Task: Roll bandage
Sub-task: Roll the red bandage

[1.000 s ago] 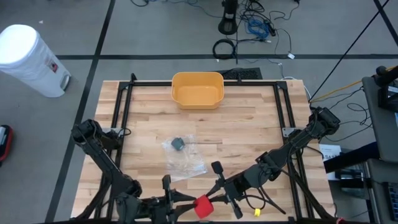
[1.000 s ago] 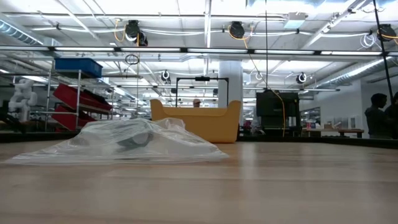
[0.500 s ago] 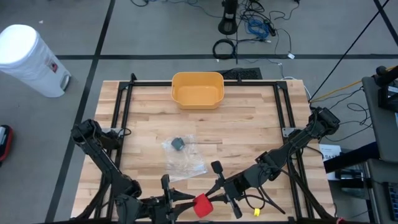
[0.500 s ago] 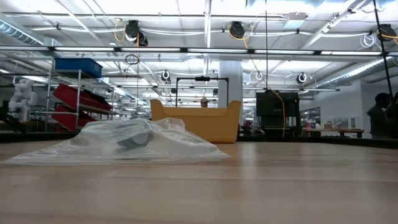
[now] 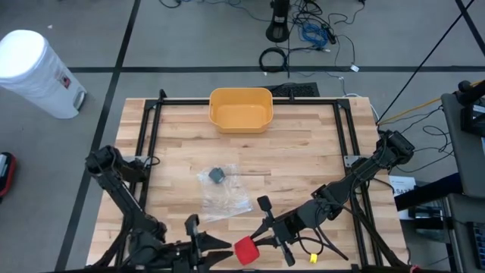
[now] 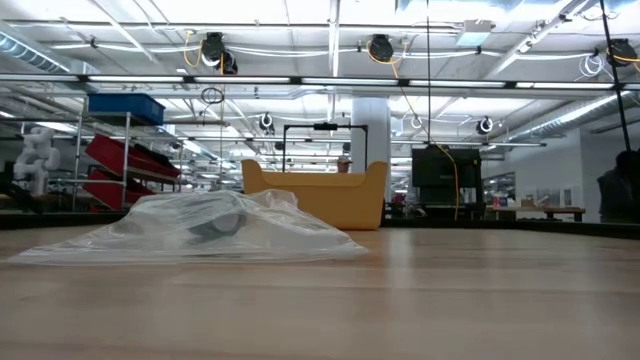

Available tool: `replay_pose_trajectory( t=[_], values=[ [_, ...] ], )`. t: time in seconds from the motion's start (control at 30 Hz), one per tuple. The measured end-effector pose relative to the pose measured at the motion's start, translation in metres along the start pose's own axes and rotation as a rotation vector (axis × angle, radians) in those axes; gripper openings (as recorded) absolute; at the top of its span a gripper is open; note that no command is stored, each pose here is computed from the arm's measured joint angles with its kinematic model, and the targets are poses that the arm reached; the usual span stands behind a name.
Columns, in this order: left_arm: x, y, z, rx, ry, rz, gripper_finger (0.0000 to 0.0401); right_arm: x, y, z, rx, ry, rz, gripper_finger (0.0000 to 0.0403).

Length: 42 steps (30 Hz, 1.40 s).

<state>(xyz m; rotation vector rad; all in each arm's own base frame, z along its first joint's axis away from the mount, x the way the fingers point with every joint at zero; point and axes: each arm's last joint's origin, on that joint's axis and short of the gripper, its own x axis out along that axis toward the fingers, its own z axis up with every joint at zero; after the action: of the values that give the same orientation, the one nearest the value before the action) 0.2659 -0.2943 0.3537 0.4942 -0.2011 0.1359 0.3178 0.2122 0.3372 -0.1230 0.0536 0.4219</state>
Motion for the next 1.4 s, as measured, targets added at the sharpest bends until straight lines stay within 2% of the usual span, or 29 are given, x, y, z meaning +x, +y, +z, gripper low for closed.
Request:
replay_pose_trajectory(
  t=[0.2, 0.53, 0.67, 0.83, 0.9, 1.13, 1.27, 1.4],
  values=[
    [0.023, 0.007, -0.017, -0.070, -0.016, -0.070, 0.0090, 0.000, 0.000, 0.000, 0.000, 0.000, 0.000, 0.0029],
    [0.034, 0.005, -0.042, -0.110, 0.160, -0.092, 0.0090, 0.000, 0.000, -0.004, -0.006, 0.035, 0.004, 0.0029],
    [0.026, 0.000, -0.040, -0.081, 0.200, -0.047, 0.0090, 0.000, 0.000, -0.004, -0.007, 0.039, 0.002, 0.0029],
    [0.008, -0.006, -0.029, 0.028, 0.246, 0.049, 0.0090, 0.000, 0.000, -0.003, -0.004, 0.028, 0.003, 0.0029],
    [0.000, -0.008, -0.024, 0.027, 0.251, 0.063, 0.0090, 0.000, 0.001, -0.003, -0.004, 0.030, 0.005, 0.0029],
    [-0.014, -0.017, -0.012, -0.074, 0.177, -0.027, 0.0090, 0.000, 0.000, -0.004, -0.007, 0.035, 0.004, 0.0029],
    [-0.010, -0.021, -0.015, -0.074, 0.141, -0.092, 0.0096, 0.000, 0.000, -0.004, -0.008, 0.036, 0.001, 0.0029],
    [-0.006, -0.028, -0.024, -0.022, 0.156, -0.092, 0.0129, 0.000, 0.000, -0.004, -0.011, 0.037, -0.001, 0.0029]
  ],
)
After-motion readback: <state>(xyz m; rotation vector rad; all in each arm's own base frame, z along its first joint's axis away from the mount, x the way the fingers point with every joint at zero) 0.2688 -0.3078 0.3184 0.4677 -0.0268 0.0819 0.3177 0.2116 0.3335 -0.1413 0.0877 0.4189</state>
